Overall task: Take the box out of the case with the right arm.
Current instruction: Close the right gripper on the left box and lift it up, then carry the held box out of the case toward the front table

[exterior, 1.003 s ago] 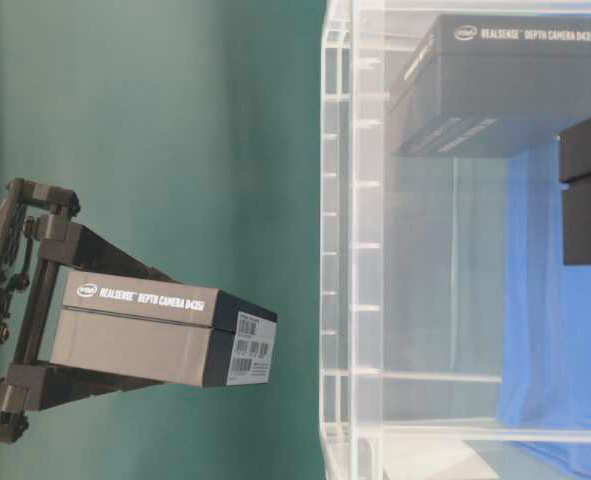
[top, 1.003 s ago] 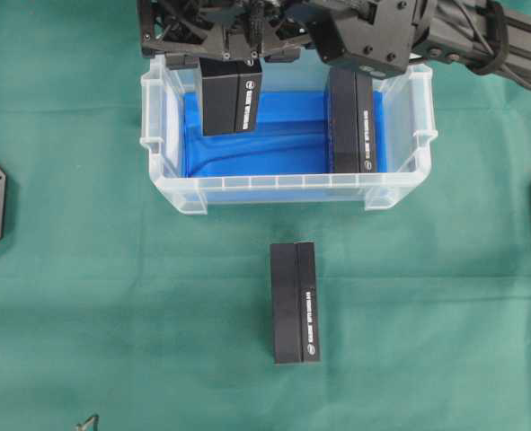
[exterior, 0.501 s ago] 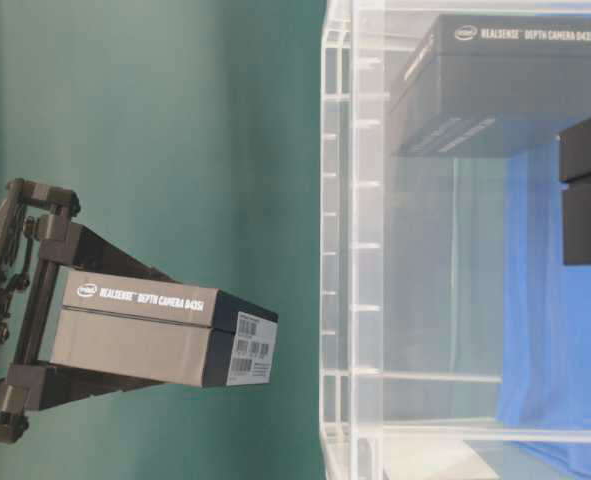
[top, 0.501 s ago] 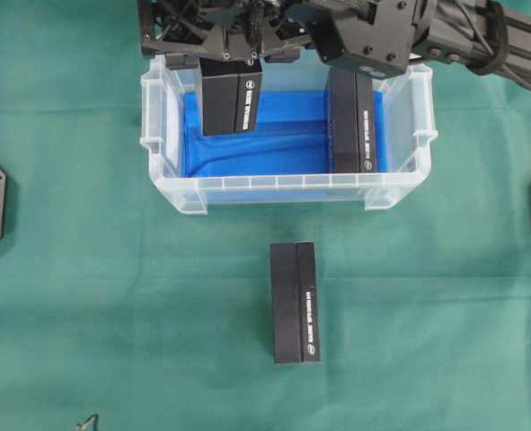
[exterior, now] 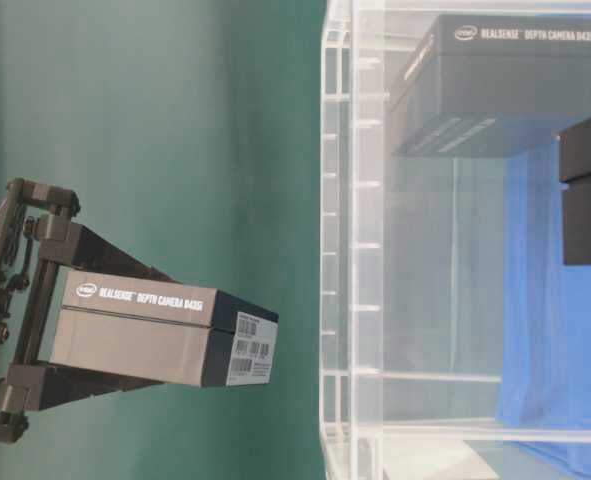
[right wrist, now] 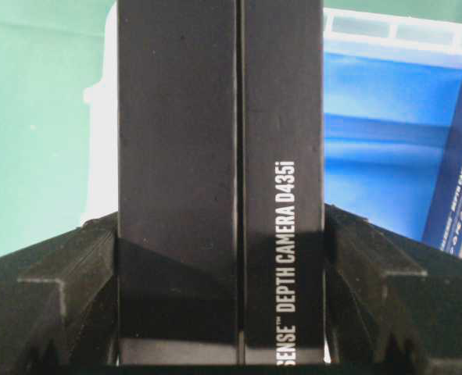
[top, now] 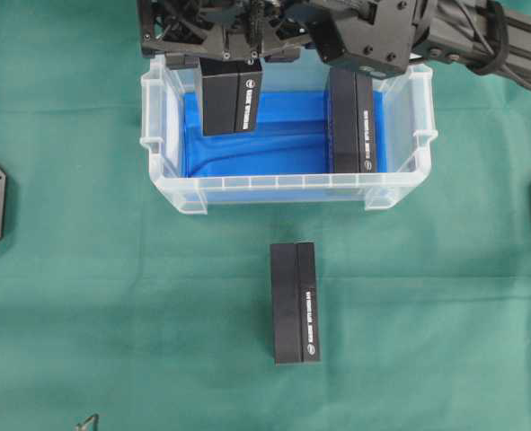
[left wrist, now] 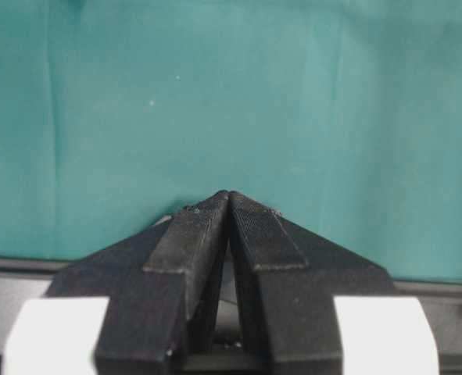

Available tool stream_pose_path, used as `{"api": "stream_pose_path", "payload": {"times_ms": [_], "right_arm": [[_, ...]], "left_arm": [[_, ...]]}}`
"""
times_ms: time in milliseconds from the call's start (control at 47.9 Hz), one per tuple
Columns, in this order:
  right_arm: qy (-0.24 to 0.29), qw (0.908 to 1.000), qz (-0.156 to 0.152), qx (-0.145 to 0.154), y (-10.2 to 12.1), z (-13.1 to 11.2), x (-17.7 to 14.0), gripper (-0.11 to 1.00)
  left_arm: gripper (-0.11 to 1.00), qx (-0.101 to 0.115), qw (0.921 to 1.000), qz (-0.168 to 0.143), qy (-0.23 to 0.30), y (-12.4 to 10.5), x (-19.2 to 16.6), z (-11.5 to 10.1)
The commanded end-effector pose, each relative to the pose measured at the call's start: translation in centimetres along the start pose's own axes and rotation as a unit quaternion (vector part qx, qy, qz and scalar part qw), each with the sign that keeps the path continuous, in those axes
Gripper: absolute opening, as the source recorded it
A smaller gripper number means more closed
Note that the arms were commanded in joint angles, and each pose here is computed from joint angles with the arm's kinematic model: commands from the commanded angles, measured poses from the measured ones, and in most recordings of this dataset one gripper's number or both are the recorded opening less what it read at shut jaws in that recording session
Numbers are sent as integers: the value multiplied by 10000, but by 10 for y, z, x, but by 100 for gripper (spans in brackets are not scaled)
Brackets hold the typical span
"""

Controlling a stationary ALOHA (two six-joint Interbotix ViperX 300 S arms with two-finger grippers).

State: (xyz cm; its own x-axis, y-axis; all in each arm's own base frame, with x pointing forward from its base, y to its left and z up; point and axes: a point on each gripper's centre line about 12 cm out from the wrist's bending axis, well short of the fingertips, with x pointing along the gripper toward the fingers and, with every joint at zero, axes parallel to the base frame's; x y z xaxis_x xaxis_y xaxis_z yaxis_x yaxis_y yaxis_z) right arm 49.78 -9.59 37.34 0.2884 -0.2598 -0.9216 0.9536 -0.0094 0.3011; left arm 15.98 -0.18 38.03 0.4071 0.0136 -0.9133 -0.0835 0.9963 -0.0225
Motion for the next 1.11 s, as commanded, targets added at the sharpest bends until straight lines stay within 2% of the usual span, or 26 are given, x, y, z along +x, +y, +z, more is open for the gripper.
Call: {"api": "stream_pose_path", "payload": {"times_ms": [0,627,919,1087], "right_arm": [[-86,9988,475,83,-4,9,-44,68],[-82,9988,474,64,-3,6,-44,68],[-22,9984,565,-2,0,-11,-52,68],[-15,9980,624,-59,2,-29,-60,68]], "left_arm": [[2,-2,9999,4,-131,0,-7,5],[2,-10,9999,-6,-146,0,-8,5],[2,-10,9999,-5,-138,0,-8,5],[2,-17,9999,-2,-138,0,-8,5]]}}
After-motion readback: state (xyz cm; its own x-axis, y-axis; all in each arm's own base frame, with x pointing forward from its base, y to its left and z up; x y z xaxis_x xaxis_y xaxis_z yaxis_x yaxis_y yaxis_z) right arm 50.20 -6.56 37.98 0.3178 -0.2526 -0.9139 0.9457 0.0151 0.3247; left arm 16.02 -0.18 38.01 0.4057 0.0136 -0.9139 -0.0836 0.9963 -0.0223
